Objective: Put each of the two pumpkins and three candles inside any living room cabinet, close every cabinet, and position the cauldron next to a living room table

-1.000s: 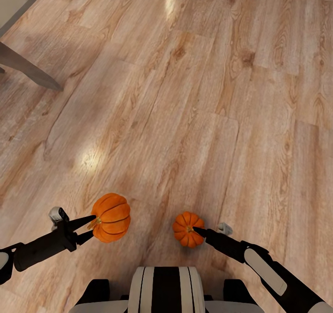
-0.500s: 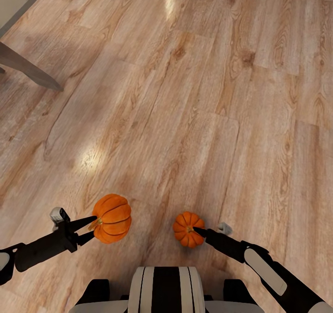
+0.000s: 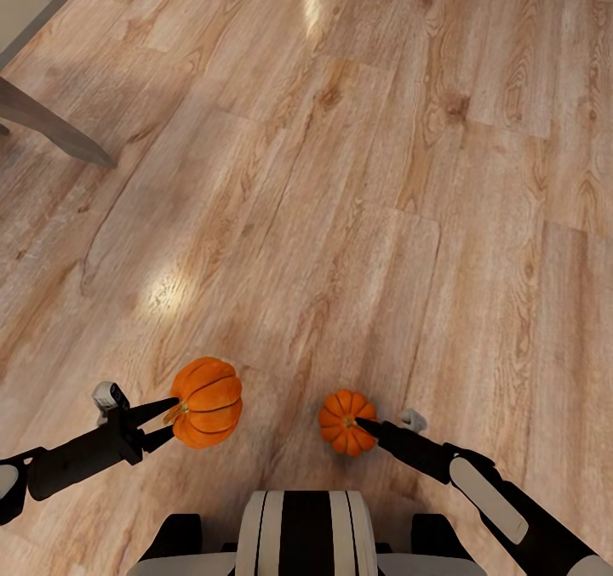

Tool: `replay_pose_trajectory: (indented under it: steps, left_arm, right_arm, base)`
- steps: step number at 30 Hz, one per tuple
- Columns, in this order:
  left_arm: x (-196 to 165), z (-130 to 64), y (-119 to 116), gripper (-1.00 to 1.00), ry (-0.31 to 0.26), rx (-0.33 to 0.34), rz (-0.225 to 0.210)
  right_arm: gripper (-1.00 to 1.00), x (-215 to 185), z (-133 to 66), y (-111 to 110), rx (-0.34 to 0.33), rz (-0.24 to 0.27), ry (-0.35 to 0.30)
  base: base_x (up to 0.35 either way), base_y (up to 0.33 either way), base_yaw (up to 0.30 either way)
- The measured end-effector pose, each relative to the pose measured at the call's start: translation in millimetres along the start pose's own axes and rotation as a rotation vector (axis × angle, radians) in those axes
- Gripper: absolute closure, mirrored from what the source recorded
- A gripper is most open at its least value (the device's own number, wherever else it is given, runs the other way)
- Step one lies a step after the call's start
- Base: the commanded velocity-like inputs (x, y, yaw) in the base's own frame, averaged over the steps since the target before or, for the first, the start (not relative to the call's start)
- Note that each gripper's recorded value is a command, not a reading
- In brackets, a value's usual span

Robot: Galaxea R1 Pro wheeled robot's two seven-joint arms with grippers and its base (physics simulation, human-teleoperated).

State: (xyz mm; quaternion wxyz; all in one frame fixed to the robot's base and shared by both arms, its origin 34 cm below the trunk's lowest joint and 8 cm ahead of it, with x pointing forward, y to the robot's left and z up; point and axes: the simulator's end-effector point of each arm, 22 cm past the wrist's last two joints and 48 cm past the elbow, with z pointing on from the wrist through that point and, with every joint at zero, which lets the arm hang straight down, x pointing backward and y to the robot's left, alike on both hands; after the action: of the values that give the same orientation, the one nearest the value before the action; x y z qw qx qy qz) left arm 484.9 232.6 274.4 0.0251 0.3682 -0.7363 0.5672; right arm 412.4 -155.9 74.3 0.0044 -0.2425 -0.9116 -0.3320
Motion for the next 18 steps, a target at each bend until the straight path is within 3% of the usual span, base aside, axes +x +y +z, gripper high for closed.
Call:
replay_pose_trajectory:
  steps: [18]
  left_arm:
    - [2.9, 2.2, 0.2, 1.0, 0.007, 0.002, -0.003]
  right_arm:
    - [1.0, -0.8, -0.1, -2.1, 0.01, 0.001, -0.002]
  base:
    - [0.0, 0.0, 0.0]
